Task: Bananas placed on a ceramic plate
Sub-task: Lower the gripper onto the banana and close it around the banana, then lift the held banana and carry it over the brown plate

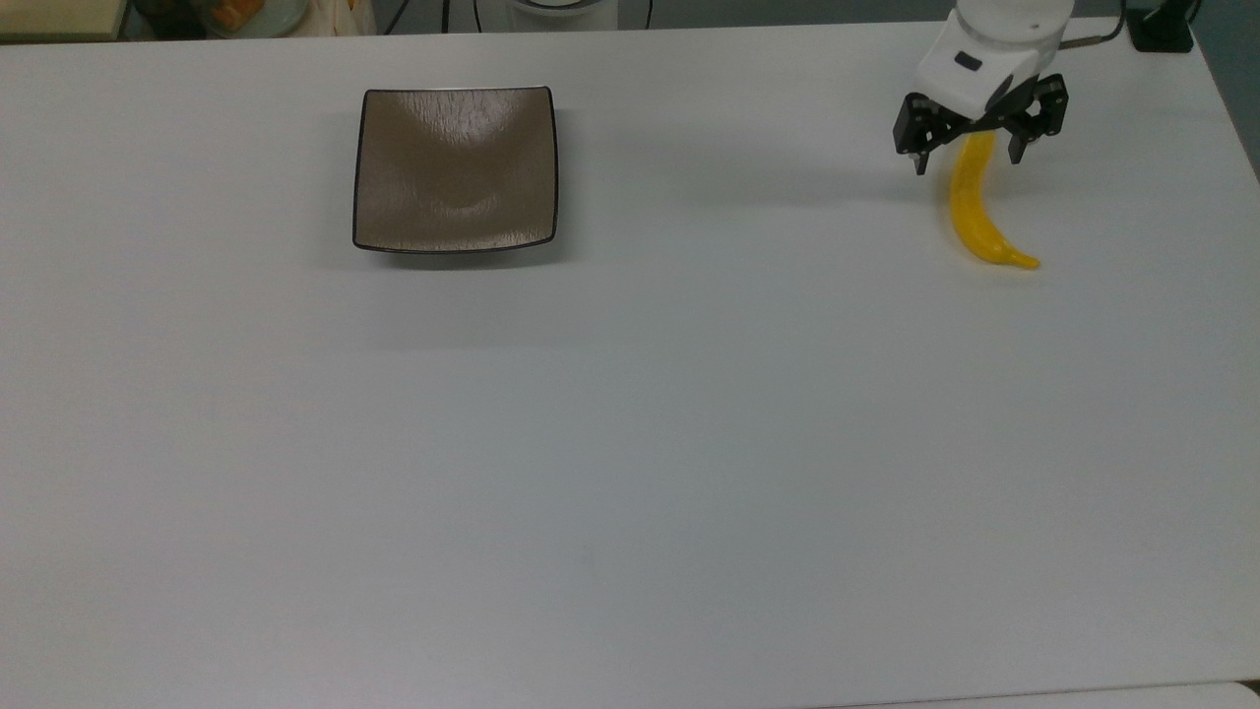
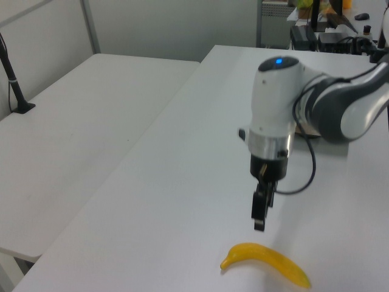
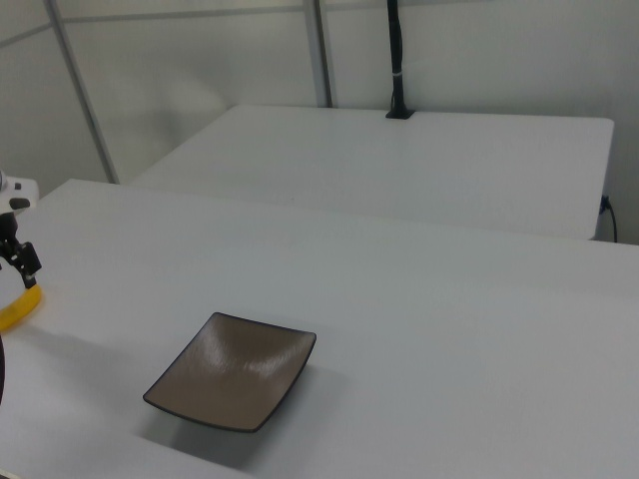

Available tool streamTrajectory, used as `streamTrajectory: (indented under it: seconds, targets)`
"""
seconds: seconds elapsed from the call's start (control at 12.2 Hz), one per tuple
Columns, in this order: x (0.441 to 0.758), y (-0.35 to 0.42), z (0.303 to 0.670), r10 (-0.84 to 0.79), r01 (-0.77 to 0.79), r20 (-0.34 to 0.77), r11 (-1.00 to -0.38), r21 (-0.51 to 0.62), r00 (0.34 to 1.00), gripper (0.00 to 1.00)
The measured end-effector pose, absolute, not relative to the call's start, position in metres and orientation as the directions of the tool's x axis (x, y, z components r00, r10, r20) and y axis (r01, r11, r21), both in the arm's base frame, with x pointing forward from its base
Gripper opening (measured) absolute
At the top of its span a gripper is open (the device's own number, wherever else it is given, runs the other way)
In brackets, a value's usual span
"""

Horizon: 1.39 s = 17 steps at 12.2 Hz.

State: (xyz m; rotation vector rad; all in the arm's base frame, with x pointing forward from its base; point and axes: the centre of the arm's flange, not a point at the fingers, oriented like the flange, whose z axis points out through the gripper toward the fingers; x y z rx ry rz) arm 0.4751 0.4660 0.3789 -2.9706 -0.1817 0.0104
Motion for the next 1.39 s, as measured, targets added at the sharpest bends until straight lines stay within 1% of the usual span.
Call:
streamTrajectory:
  seconds: [0.25,0.49,0.57,0.66,0.74,0.98,1.07,1.23,1.39]
  targets:
    - [0.469,0.482,0.334,0.151,0.147,-0.017,-0.977,-0.157,0.988,1.0]
    - [0.467,0.486,0.303,0.163,0.155,-0.048,-0.978,-0.139,0.986,1.0]
    - [0.467,0.487,0.298,0.173,0.165,-0.047,-0.978,-0.129,0.984,0.93]
    - [0.467,0.487,0.297,0.179,0.173,-0.043,-0.977,-0.123,0.983,0.91]
    - [0.467,0.488,0.298,0.184,0.178,-0.037,-0.977,-0.119,0.982,0.82]
    - [0.471,0.489,0.304,0.19,0.186,-0.019,-0.975,-0.119,0.982,0.38]
    - [0.471,0.49,0.304,0.19,0.187,-0.017,-0.975,-0.119,0.982,0.3]
    - [0.473,0.49,0.308,0.19,0.188,-0.01,-0.975,-0.121,0.982,0.3]
    - [0.481,0.492,0.321,0.195,0.197,0.025,-0.973,-0.124,0.98,0.3]
